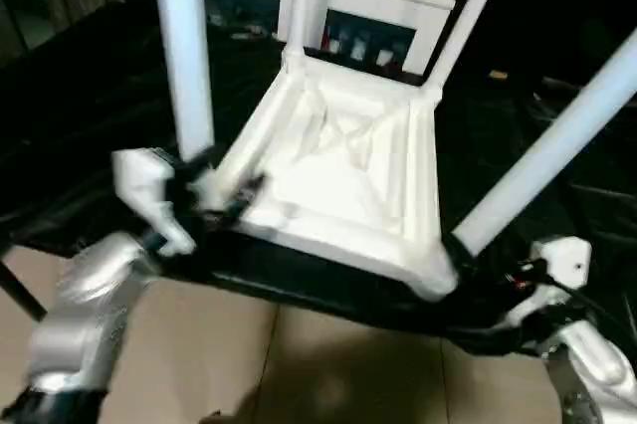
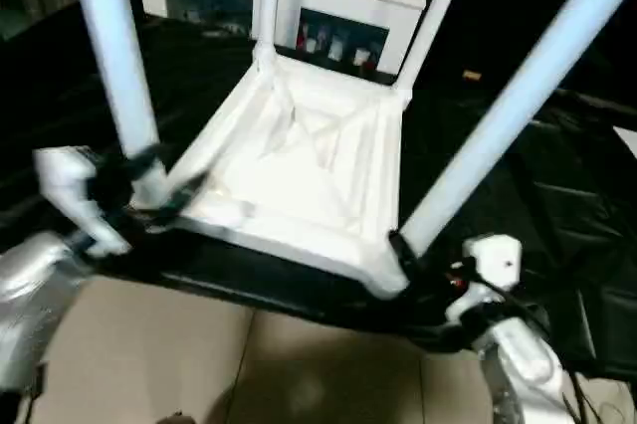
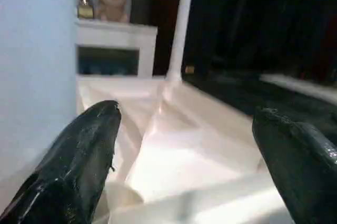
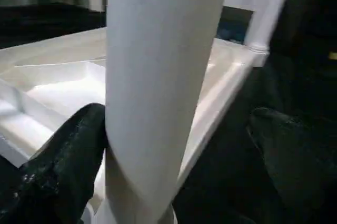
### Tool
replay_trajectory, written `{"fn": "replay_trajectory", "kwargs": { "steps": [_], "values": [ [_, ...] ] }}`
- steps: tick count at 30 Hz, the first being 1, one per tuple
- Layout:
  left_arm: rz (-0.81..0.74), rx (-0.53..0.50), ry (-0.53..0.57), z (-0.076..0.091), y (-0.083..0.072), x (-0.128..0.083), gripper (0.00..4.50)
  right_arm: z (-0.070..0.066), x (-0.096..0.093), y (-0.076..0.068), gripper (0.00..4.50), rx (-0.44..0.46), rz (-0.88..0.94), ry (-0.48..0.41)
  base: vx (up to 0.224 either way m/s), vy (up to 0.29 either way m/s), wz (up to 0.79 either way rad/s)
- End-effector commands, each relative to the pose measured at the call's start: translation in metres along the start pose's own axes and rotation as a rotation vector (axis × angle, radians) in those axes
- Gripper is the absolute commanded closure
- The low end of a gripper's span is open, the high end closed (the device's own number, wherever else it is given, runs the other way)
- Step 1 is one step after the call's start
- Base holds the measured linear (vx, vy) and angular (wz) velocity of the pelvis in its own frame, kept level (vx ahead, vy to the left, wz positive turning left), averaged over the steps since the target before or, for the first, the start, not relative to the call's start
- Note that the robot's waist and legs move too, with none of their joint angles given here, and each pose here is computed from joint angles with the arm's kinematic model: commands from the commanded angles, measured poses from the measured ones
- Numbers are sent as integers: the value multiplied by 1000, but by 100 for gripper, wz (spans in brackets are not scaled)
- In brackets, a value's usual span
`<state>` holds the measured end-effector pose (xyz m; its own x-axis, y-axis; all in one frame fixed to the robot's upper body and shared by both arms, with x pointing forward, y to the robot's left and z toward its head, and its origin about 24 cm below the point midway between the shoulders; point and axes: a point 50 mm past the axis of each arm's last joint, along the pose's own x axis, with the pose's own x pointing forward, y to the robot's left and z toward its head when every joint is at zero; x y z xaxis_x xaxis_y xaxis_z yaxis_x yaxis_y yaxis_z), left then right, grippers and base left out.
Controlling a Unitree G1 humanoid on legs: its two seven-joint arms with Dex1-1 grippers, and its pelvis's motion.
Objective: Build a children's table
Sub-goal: Rotate leg to tighten
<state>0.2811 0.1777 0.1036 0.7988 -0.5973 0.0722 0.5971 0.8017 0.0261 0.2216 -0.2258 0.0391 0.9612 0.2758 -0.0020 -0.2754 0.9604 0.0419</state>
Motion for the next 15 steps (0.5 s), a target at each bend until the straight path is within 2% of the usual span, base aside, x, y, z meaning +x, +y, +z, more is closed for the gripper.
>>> {"fn": "replay_trajectory", "kwargs": {
  "steps": [1,2,4,6,7,8,11,15],
  "values": [
    [66,12,57,-10,2,6,4,-2,-14,-24,0,-42,-133,31,0,0,0],
    [78,14,60,-10,1,7,4,-2,-15,-26,0,-42,-146,31,0,0,0],
    [45,-56,-21,-2,-12,10,4,1,-20,-30,0,-40,-174,20,0,0,0],
    [-63,-95,-62,2,-28,8,4,1,-22,-32,0,-54,-184,22,0,0,0],
    [-68,-96,-63,2,-29,8,4,1,-22,-32,0,-55,-184,22,0,0,0],
    [-182,-137,-86,3,-44,2,4,1,-24,-33,0,-67,-184,31,0,0,0],
    [-292,-199,-108,7,-60,-19,4,1,-29,-30,0,-75,-144,46,0,0,0],
    [-223,-221,-104,7,-54,-38,4,6,-40,-20,0,-18,9,49,0,0,0]
  ]
}}
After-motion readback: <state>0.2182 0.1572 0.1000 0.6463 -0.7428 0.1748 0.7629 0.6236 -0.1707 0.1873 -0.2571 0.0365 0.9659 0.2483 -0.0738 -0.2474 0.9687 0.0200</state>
